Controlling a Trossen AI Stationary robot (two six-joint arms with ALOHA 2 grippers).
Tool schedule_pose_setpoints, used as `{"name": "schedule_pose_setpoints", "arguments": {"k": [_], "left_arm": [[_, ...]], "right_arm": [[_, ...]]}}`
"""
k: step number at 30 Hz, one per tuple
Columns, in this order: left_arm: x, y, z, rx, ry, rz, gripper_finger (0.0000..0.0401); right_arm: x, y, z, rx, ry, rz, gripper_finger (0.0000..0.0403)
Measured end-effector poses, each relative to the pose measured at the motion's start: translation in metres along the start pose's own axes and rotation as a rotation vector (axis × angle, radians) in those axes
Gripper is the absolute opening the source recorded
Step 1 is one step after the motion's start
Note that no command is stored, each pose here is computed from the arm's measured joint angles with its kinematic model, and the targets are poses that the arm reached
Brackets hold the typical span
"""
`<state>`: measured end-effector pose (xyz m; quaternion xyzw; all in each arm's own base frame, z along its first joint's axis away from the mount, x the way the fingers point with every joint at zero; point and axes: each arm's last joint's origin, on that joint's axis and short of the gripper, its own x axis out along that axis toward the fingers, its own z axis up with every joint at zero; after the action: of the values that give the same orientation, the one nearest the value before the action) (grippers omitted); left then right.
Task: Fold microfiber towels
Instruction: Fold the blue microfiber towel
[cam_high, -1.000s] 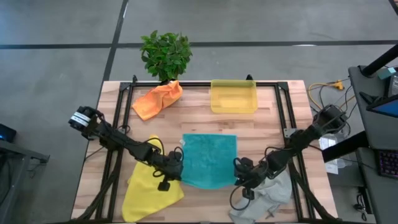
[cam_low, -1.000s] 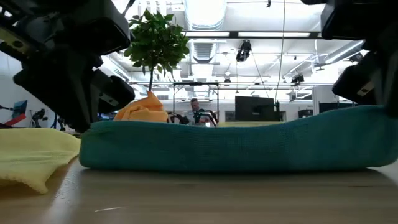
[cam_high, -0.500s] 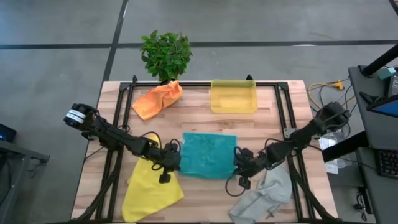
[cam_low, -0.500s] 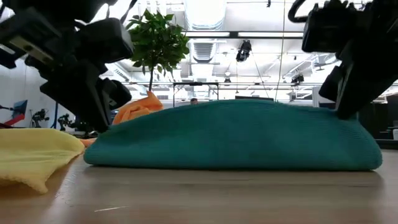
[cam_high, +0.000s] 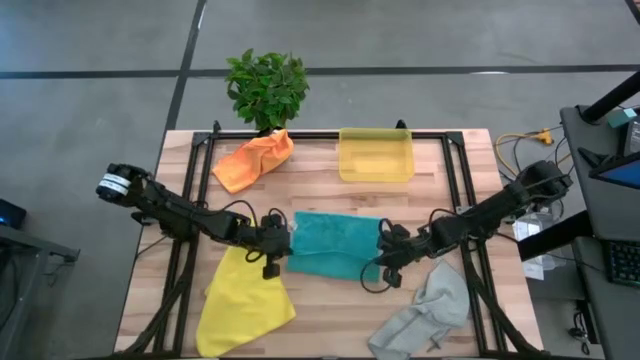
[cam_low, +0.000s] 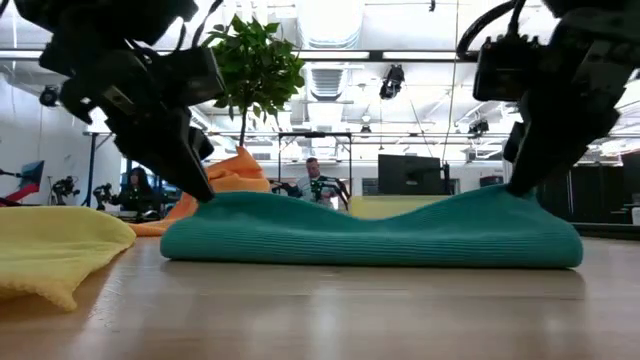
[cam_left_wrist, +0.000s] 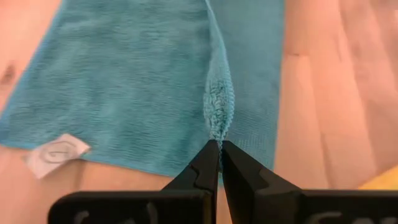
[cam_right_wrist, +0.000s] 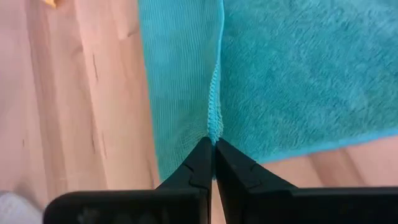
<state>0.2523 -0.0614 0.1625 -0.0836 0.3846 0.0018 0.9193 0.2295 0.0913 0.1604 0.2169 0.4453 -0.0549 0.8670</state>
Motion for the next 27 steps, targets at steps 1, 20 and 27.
{"name": "schedule_pose_setpoints", "arguments": {"k": [1,20,27], "left_arm": [[0.001,0.002,0.001,-0.006,-0.006,0.012,0.0000],[0.002,0.021,0.001,-0.043,-0.041,0.186,0.0000],[0.002,0.031,0.003,-0.067,-0.057,0.248,0.0000]], "right_arm": [[0.000,-0.002,0.002,0.002,-0.003,-0.007,0.0009],[0.001,-0.032,0.017,-0.009,0.001,-0.111,0.0009],[0.001,-0.043,0.023,0.007,-0.018,-0.152,0.0009]]}}
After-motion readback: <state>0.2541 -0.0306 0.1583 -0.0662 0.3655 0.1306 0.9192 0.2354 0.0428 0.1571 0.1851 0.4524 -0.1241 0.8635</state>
